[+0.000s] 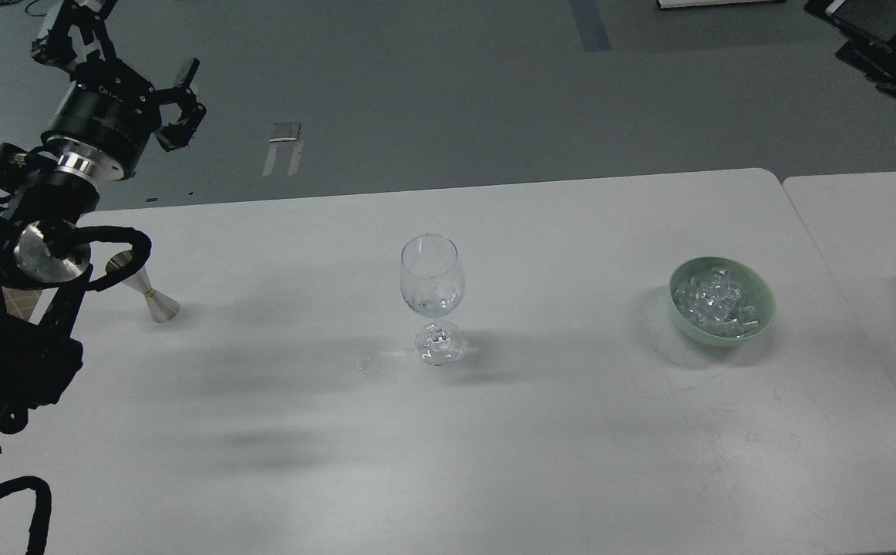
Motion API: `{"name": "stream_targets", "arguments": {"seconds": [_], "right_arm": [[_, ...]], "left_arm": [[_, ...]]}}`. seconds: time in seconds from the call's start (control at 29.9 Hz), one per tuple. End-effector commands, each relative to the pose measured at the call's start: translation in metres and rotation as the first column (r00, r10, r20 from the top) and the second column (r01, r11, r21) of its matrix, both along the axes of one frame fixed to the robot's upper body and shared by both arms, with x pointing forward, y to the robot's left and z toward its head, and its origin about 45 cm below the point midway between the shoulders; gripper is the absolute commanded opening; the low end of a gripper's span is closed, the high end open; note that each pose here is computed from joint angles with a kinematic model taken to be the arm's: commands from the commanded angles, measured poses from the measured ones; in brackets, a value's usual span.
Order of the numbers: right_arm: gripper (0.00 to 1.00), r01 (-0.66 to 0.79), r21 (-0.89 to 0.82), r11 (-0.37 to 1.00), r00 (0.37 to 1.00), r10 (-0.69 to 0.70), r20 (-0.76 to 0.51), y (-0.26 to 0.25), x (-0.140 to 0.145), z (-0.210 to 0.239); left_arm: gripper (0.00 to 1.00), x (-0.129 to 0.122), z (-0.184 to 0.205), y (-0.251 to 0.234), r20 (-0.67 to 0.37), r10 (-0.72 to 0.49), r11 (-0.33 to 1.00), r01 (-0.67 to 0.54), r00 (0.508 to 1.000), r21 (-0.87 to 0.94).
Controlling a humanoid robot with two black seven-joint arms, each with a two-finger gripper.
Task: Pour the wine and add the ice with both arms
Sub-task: 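Lower the right gripper into the green bowl of ice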
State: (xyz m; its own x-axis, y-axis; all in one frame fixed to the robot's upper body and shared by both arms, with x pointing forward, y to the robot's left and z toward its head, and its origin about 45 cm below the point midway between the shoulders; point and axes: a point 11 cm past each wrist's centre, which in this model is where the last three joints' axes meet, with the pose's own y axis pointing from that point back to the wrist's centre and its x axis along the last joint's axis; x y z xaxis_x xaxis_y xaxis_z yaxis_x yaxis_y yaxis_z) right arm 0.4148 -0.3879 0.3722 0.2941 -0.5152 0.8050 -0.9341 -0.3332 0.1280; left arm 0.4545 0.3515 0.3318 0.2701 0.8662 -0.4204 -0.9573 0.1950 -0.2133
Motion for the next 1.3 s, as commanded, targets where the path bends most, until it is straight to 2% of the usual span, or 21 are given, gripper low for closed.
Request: {"name": "stream_targets", "arguments": {"seconds": [0.0, 0.1, 0.23, 0.53, 0.57, 0.67, 0.74, 0.77, 0.8, 1.04, 1.27], "right_arm": [[1.0, -0.003, -0.263, 0.965, 0.999, 0.013, 0.037, -0.002, -0.006, 0.005], [1.0, -0.029, -0.354, 0.935, 1.0, 0.028, -0.01, -0.002, -0.009, -0.005], [1.0, -0.141, -0.442, 0.886, 0.983, 0.072, -0.169, 0.002, -0.018, -0.018], [0.99, -0.299, -0.511, 0.806, 0.933, 0.136, -0.332, 0.028, -0.037, -0.077], [0.98, -0.311, -0.525, 0.792, 0.93, 0.14, -0.339, 0.029, -0.039, -0.081], [0.86, -0.322, -0.524, 0.789, 0.924, 0.142, -0.354, 0.031, -0.042, -0.09], [0.84, -0.327, -0.52, 0.789, 0.921, 0.142, -0.364, 0.031, -0.043, -0.096], [0.74, -0.335, -0.518, 0.788, 0.915, 0.139, -0.38, 0.03, -0.046, -0.105], [0.72, -0.341, -0.518, 0.785, 0.911, 0.139, -0.388, 0.03, -0.049, -0.111], [0.67, -0.421, -0.605, 0.676, 0.867, 0.103, -0.488, 0.026, -0.072, -0.162], [0.66, -0.401, -0.609, 0.684, 0.869, 0.075, -0.489, 0.04, -0.066, -0.178]], "left_arm": [[0.98, 0.0, 0.0, -0.004, 0.002, -0.008, 1.0, 0.008, 1.0, -0.006], [0.98, 0.0, 0.0, -0.003, 0.003, -0.004, 1.0, 0.004, 1.0, -0.006], [0.98, 0.0, 0.002, 0.0, 0.004, -0.001, 1.0, 0.001, 1.0, 0.002], [0.98, 0.0, 0.002, 0.001, 0.003, 0.001, 1.0, -0.001, 1.0, 0.005], [0.98, 0.0, 0.002, 0.001, 0.004, 0.002, 1.0, -0.002, 1.0, 0.005], [0.98, -0.001, 0.001, 0.001, 0.001, 0.001, 1.0, -0.001, 1.0, 0.006], [0.98, -0.001, 0.0, 0.001, 0.0, 0.001, 1.0, -0.001, 1.0, 0.006], [0.98, -0.001, 0.0, 0.001, -0.001, 0.002, 1.0, -0.002, 1.0, 0.006], [0.98, -0.001, 0.0, 0.001, -0.001, 0.002, 1.0, -0.002, 1.0, 0.006], [0.98, -0.003, -0.006, 0.004, -0.016, 0.01, 1.0, -0.01, 1.0, 0.002], [0.98, -0.005, -0.013, 0.006, -0.028, 0.012, 1.0, -0.012, 1.0, 0.001]]}}
